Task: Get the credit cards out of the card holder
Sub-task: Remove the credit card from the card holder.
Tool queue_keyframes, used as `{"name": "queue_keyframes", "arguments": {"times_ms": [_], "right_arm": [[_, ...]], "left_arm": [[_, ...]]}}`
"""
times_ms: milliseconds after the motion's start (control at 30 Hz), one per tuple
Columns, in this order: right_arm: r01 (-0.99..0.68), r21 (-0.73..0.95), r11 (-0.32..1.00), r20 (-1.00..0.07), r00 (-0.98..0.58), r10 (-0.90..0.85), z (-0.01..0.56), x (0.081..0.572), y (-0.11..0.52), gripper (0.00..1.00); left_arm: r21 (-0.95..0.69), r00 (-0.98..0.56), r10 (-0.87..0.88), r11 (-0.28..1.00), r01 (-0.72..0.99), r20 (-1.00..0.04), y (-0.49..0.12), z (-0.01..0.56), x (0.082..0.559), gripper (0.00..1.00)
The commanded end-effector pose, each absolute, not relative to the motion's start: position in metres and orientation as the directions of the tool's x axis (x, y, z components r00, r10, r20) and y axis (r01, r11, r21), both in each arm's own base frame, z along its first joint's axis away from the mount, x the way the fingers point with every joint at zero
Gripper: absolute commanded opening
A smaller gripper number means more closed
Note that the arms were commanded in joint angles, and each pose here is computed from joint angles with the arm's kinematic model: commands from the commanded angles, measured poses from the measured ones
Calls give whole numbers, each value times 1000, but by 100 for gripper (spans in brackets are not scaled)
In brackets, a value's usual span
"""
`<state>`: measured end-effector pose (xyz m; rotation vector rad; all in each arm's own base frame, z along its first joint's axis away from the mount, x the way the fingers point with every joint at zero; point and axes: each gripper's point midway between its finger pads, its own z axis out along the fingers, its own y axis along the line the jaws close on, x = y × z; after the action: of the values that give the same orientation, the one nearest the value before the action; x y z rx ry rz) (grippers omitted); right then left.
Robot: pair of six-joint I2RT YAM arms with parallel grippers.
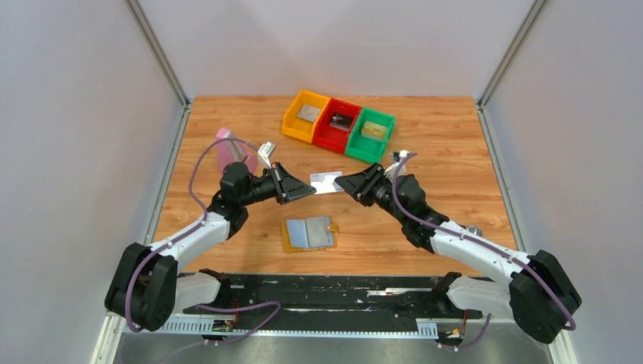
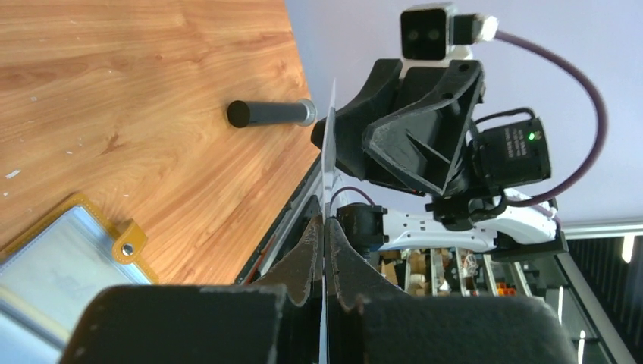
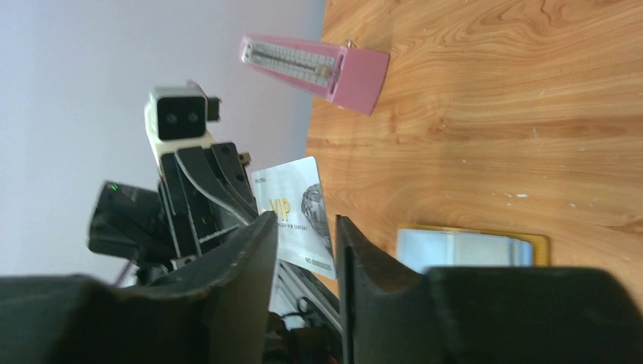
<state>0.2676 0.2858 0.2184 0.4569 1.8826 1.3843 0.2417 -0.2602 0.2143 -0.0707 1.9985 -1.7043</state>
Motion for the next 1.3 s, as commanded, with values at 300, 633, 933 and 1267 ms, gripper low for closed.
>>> {"name": "queue_keyframes", "arguments": {"times_ms": [300, 633, 933, 1267], "right_arm": [[-593, 666, 453, -718, -674, 174, 263, 249, 277, 63], [-696, 646, 312, -715, -695, -71, 255, 232, 287, 59], [-672, 703, 233, -660, -738, -138, 243, 219, 293, 41], [-607, 742, 284, -628, -778, -19, 252, 233, 294, 0]], "left_arm": [[-876, -874, -104, 147, 459, -475, -265, 231, 204, 0], [-870, -872, -41, 108, 481, -488, -265, 237, 194, 0], [-870, -872, -29, 98, 484, -488, -265, 235, 192, 0], [-870, -875, -88, 194, 454, -477, -263, 232, 212, 31]]}}
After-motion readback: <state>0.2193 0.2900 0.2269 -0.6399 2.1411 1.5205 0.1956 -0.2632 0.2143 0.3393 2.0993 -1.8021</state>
